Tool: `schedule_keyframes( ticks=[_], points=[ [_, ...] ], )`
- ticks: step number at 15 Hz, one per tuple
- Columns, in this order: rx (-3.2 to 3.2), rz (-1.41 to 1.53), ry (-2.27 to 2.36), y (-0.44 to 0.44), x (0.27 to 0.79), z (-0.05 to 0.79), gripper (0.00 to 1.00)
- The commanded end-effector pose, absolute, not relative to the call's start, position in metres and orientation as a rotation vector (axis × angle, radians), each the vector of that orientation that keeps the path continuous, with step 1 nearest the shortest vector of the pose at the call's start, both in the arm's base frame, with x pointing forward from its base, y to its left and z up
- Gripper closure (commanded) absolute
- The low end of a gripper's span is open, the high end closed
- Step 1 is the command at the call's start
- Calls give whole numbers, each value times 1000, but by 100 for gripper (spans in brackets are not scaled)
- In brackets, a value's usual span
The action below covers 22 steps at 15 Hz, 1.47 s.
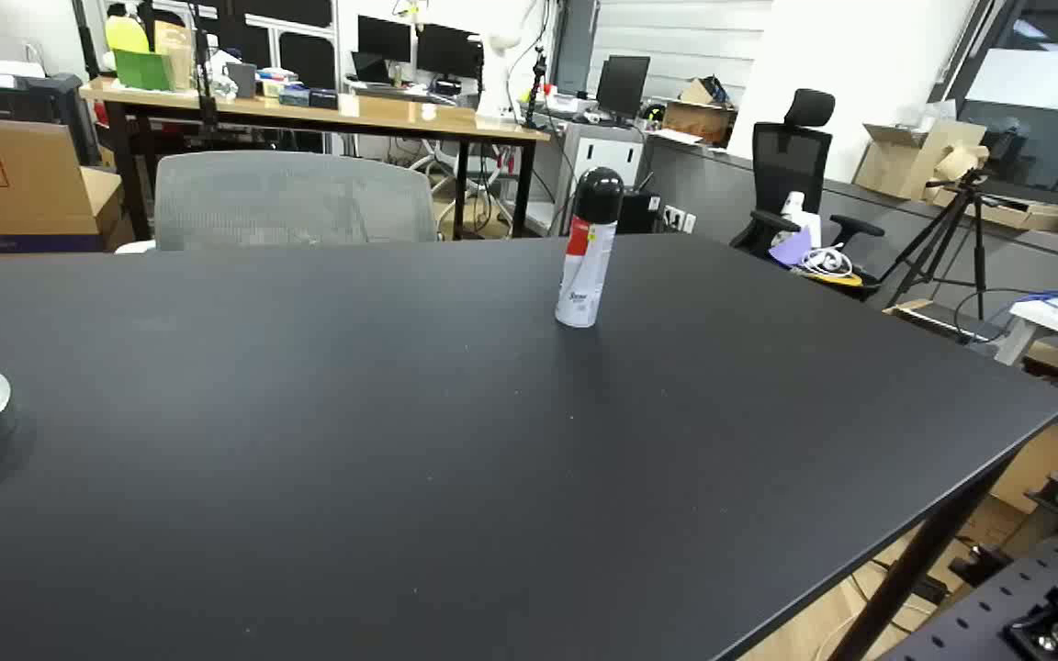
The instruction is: Remove the black cap from the can and put it on the table
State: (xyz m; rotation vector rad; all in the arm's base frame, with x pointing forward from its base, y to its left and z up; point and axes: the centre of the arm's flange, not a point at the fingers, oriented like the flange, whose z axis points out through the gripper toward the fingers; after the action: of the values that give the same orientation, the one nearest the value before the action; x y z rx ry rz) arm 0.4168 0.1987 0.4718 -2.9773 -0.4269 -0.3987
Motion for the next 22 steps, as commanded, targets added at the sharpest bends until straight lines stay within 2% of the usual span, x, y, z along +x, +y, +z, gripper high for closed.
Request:
schedule_keyframes(
  ticks=[1, 13, 22],
  points=[
    [-2977, -401, -427, 199, 417, 472, 0],
    [-2999, -423, -400, 190, 423, 470, 0],
    [-3171, -448, -208, 70, 481, 451, 0]
  ],
)
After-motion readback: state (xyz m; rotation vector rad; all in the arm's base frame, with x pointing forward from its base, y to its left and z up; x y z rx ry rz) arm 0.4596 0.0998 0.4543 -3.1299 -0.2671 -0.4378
